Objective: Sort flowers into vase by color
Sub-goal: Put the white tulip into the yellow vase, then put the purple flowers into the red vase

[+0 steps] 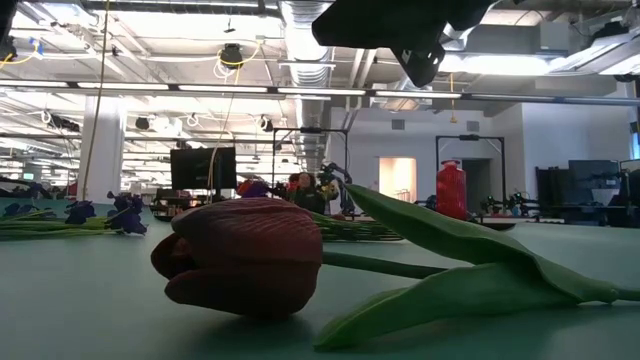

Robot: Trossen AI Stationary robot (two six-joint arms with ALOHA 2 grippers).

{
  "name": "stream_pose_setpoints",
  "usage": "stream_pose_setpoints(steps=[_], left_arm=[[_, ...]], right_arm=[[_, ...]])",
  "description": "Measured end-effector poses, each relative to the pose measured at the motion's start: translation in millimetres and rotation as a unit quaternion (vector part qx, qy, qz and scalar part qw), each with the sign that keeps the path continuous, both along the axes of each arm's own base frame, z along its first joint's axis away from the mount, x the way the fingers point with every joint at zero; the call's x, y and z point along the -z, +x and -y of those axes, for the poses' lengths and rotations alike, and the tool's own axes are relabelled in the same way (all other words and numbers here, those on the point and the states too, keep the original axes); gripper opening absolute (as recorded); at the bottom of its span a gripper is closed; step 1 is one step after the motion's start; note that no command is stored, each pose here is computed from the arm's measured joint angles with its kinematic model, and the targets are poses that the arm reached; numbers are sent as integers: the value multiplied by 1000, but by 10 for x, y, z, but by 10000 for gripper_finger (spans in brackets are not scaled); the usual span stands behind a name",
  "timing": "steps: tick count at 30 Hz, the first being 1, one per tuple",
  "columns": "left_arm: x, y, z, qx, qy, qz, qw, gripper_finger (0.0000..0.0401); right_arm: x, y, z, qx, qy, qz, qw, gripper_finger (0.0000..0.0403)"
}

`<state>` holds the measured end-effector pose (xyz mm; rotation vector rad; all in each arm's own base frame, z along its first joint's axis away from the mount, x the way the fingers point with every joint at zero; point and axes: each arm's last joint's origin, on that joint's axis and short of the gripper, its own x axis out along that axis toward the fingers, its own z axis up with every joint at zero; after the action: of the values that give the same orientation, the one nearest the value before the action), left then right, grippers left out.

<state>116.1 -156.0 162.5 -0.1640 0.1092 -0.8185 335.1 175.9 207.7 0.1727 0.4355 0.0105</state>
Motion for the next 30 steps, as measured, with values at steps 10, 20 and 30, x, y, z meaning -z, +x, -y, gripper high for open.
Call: stream_pose_setpoints(steps=[10,20,30], left_arm=[[-82,-69,-108,-11,15,-21,1000,105],[-211,-102,-353,-157,29,-8,987,128],[-244,127,-718,-270,68,12,960,128]], right_arm=[[0,2,5,1,0,0,1000,32],[29,78,184,23,24,-19,999,32],[141,161,578,8,39,-105,994,32]])
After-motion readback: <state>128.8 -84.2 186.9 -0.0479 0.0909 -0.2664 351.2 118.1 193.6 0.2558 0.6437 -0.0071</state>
